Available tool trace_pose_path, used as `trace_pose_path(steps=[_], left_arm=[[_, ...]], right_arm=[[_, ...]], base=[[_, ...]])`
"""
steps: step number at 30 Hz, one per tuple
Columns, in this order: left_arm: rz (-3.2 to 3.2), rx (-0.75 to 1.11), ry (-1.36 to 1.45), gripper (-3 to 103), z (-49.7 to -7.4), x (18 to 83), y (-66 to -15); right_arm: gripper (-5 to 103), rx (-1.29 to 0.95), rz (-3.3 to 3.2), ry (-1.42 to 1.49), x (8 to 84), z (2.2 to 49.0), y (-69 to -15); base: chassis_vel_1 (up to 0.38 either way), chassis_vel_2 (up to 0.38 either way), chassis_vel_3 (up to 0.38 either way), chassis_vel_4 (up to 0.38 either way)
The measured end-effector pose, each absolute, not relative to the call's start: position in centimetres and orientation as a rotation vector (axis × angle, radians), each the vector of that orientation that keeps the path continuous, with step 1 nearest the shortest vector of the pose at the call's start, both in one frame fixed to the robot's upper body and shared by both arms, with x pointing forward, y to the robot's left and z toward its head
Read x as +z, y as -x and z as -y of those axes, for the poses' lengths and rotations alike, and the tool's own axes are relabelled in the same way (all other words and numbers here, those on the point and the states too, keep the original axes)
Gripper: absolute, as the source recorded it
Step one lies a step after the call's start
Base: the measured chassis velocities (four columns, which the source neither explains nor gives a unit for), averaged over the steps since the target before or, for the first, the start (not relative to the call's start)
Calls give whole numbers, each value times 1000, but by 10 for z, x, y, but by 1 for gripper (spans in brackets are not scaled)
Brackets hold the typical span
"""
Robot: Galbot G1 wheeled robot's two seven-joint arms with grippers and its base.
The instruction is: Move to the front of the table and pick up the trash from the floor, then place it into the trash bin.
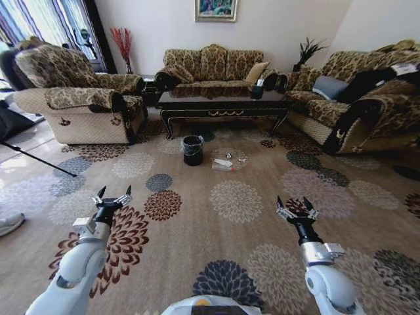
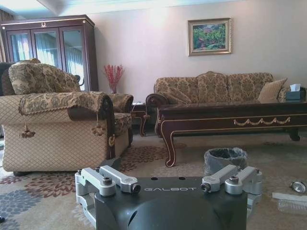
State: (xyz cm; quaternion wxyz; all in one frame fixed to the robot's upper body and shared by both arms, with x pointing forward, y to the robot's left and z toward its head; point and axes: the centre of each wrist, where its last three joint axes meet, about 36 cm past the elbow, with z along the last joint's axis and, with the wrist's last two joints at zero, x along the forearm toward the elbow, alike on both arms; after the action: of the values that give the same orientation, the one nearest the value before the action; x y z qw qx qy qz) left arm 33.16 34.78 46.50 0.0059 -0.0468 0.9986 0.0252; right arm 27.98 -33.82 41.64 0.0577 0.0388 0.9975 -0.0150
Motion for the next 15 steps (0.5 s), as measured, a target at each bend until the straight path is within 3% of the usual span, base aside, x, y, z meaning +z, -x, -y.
trace_pose_path(steps=[15], left_arm=[[-3128,77,146,100,-347,464,-331]], right_arm=[[100,-46,-3023,-121,417,339,-279]], base=[[0,0,0,0]])
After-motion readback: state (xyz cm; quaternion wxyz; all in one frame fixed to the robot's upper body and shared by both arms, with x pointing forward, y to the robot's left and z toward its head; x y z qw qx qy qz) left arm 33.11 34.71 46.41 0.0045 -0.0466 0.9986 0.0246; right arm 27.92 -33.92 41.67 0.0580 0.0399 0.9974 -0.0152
